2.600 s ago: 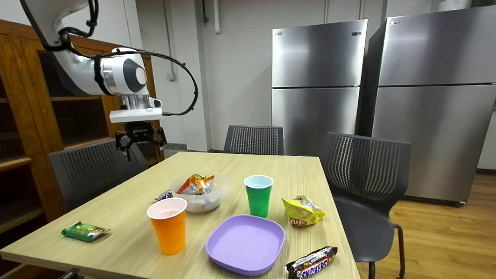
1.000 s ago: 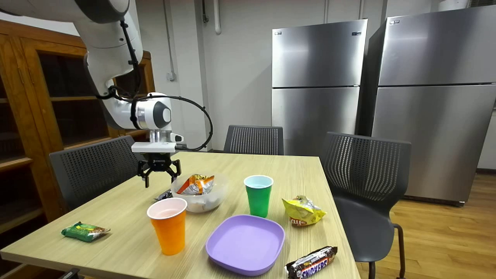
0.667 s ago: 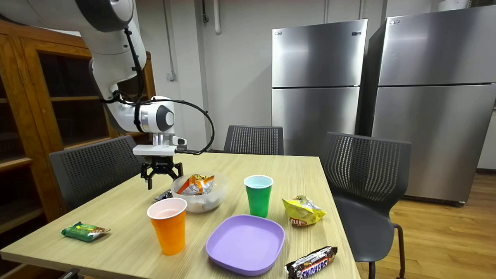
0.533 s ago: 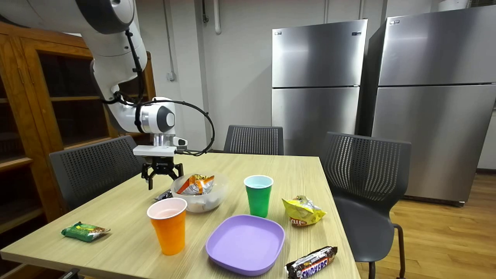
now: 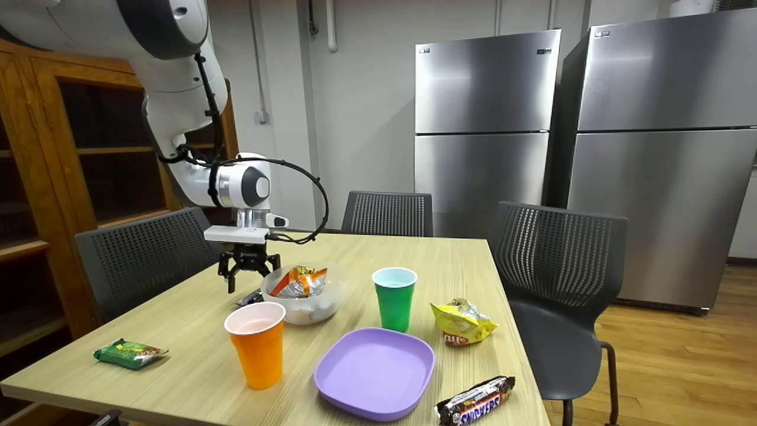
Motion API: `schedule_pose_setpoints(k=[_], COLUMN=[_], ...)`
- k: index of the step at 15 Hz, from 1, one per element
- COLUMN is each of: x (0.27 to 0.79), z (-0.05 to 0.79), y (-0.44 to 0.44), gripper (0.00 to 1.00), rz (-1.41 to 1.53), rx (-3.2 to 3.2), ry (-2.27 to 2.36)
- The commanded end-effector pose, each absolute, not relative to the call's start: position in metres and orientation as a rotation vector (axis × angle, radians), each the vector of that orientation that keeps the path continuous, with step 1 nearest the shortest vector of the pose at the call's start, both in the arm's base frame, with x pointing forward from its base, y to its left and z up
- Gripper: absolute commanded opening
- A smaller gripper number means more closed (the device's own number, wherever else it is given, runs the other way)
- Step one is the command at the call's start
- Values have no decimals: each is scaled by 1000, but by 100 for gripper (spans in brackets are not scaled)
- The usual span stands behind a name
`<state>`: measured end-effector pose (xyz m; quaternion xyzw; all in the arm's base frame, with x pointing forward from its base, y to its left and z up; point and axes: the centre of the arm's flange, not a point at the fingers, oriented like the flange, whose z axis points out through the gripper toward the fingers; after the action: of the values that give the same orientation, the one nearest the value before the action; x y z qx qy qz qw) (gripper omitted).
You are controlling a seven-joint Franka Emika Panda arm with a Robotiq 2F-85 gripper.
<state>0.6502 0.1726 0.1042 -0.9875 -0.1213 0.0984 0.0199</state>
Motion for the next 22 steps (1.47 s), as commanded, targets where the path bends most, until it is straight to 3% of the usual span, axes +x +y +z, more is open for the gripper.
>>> schedule_pose_setpoints(k=[1, 12, 13, 14, 16, 22], x=[657, 655, 655, 654, 654, 653], z=[105, 103, 103, 103, 103, 104], y=[173, 172, 173, 173, 173, 175], gripper=[100, 100, 96, 72, 65, 18], rz=[311, 316, 316, 316, 315, 311], rx=[-3079, -3080, -3081, -3082, -3083, -3086], ry=[-304, -302, -304, -305, -307, -313])
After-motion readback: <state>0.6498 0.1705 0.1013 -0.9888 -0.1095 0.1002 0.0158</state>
